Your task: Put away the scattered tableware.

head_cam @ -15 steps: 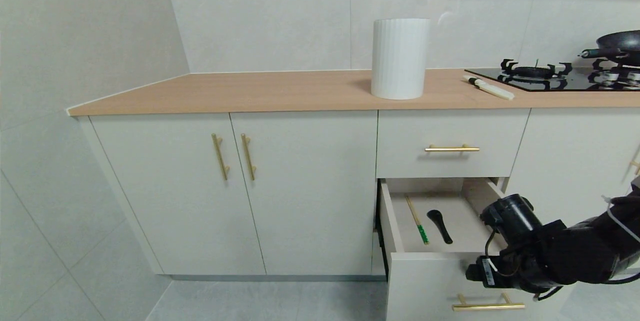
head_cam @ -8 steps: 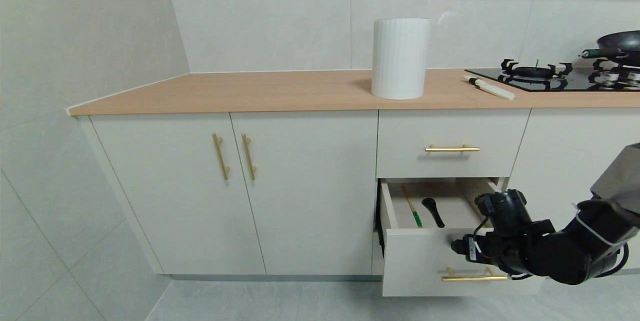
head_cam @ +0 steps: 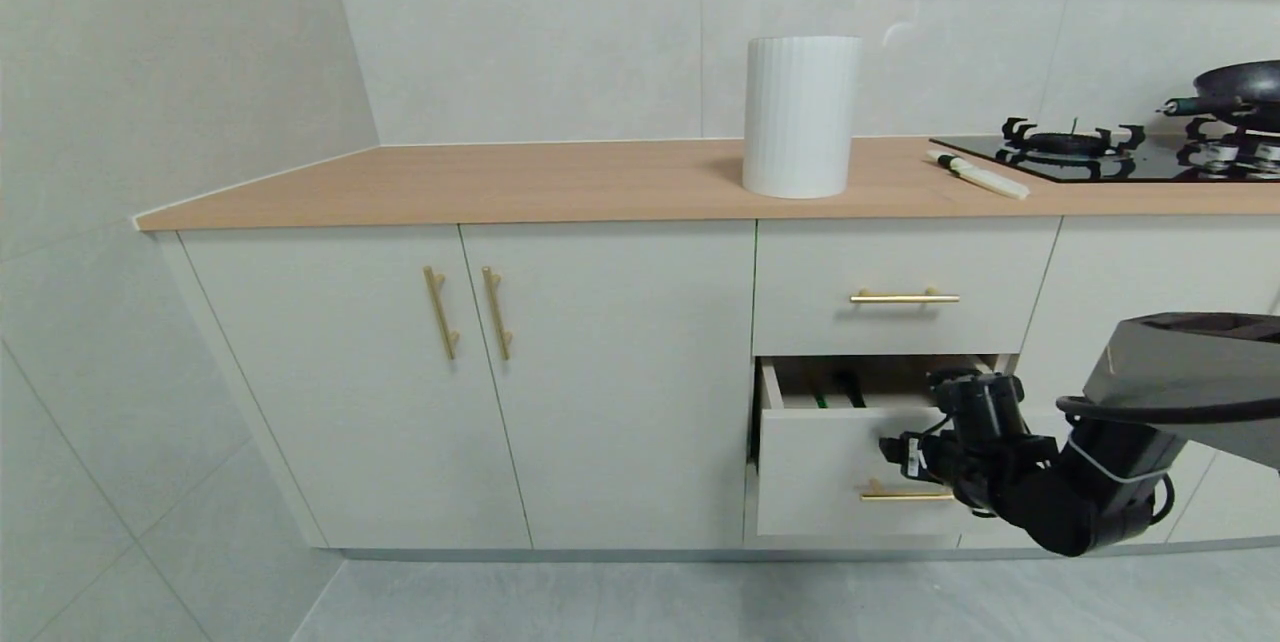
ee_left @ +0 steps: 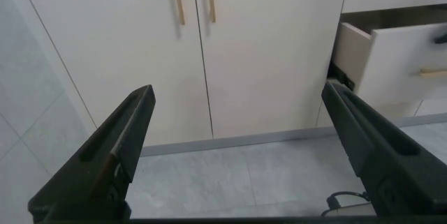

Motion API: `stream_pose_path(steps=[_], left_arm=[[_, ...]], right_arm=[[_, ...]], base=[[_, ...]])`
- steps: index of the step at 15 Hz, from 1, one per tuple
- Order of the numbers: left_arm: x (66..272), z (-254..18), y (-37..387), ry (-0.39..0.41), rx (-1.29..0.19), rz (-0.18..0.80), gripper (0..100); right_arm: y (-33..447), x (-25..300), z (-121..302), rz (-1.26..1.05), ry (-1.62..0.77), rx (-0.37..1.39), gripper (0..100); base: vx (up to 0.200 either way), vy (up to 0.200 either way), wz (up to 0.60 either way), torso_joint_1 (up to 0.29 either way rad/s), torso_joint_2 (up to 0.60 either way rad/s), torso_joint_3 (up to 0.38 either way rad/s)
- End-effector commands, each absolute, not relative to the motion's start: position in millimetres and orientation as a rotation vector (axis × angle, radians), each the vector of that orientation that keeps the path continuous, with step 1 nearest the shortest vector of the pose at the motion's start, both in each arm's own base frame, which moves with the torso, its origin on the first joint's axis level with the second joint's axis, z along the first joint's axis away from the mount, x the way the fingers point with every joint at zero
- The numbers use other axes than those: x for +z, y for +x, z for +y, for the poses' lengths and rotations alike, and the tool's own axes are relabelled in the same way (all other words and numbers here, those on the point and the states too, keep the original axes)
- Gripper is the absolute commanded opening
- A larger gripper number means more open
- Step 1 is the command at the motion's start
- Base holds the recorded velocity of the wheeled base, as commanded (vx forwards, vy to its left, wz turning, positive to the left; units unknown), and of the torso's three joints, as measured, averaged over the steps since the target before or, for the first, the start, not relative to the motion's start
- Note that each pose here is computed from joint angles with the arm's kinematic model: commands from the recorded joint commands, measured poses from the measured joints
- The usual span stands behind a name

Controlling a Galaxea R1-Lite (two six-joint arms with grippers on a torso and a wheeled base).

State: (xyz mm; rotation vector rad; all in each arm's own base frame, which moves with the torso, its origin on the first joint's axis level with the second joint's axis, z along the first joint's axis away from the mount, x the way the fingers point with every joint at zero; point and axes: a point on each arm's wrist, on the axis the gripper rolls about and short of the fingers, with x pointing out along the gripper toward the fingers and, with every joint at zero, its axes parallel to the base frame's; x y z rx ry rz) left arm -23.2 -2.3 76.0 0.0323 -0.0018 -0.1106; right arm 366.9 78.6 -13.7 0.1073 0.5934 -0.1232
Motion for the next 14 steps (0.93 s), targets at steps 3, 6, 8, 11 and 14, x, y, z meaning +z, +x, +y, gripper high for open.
stream_pose_path(steps=[3, 6, 8, 11, 14], left_arm=[[76.0, -2.3, -23.2, 0.032, -0.110, -0.002, 100], [76.0, -2.3, -23.2, 0.032, -0.110, -0.002, 100], [76.0, -2.3, -23.2, 0.032, -0.110, -0.002, 100], [76.0, -2.3, -23.2, 0.032, -0.110, -0.002, 100], [75.9, -2.3, -23.2, 0.032, -0.110, 0.000, 100]], right_arm=[[399.0, -34.1, 84.7, 0.558, 0.123, -0.122, 100], [423.3, -39.7, 79.4, 0.503, 0.207, -0.158, 100], [433.2, -42.1, 71.1, 0.482, 0.233, -0.181, 100], [445.2, -41.9, 65.5, 0.446, 0.281, -0.201, 100], [457.4, -38.3, 58.9, 0.402, 0.326, -0.218, 100]], base=[[0.000, 0.000, 0.00, 0.000, 0.00, 0.000], [0.000, 0.000, 0.00, 0.000, 0.00, 0.000], [0.000, 0.000, 0.00, 0.000, 0.00, 0.000], [0.000, 0.000, 0.00, 0.000, 0.00, 0.000], [0.000, 0.000, 0.00, 0.000, 0.00, 0.000]])
